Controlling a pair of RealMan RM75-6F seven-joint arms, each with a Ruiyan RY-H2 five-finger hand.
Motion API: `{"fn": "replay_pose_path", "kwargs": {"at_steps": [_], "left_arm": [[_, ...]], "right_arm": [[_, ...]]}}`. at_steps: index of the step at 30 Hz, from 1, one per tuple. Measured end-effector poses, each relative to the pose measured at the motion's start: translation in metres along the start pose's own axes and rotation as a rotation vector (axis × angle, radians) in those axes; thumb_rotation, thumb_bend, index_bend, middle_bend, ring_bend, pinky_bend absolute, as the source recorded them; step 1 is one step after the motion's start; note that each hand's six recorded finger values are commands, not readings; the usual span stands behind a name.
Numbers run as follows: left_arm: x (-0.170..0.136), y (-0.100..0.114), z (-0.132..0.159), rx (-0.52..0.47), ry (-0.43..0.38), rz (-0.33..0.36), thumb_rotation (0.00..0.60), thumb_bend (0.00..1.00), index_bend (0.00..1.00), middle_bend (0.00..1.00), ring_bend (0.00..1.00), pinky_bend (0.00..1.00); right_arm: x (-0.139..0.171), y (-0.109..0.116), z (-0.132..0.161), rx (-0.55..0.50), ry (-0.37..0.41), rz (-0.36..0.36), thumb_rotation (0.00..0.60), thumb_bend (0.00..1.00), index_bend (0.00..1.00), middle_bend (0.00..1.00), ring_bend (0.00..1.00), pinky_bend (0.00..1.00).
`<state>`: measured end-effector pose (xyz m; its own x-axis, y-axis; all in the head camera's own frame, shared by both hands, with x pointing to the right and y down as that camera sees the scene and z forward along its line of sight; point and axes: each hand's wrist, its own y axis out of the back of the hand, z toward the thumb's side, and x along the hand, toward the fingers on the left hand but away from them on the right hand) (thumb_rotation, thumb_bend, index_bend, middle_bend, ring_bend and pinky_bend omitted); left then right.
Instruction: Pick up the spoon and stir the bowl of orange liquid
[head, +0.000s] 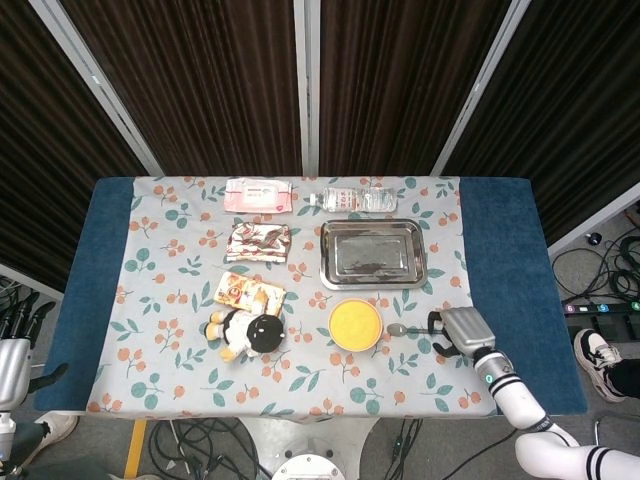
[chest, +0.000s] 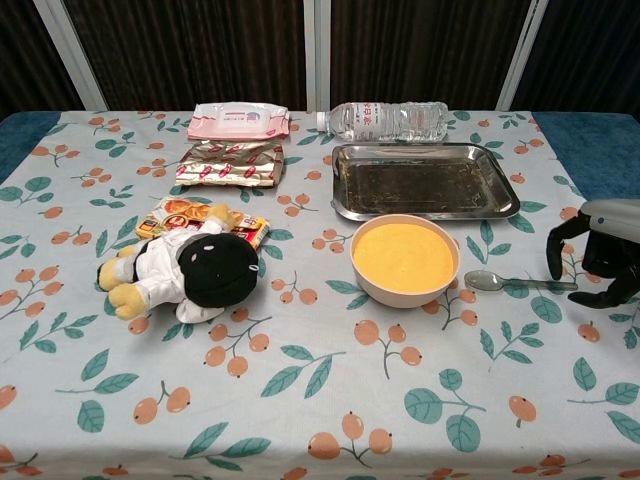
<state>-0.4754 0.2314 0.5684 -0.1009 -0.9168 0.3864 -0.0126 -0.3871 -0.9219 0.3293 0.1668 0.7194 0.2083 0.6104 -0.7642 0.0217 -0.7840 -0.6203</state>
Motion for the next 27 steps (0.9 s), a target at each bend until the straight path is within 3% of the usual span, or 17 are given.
{"fn": "replay_pose_path", "kwargs": {"at_steps": [27], "left_arm": [[0.0,-0.003,-0.005,-0.004,0.01,-0.006,0.6,0.06,0.21,0.14,0.12,0.13]], "right_arm": [[-0.024,-0.011,0.01,0.016,-0.009,-0.006,0.6,0.28,0.5,0.97,1.0,1.0]]}}
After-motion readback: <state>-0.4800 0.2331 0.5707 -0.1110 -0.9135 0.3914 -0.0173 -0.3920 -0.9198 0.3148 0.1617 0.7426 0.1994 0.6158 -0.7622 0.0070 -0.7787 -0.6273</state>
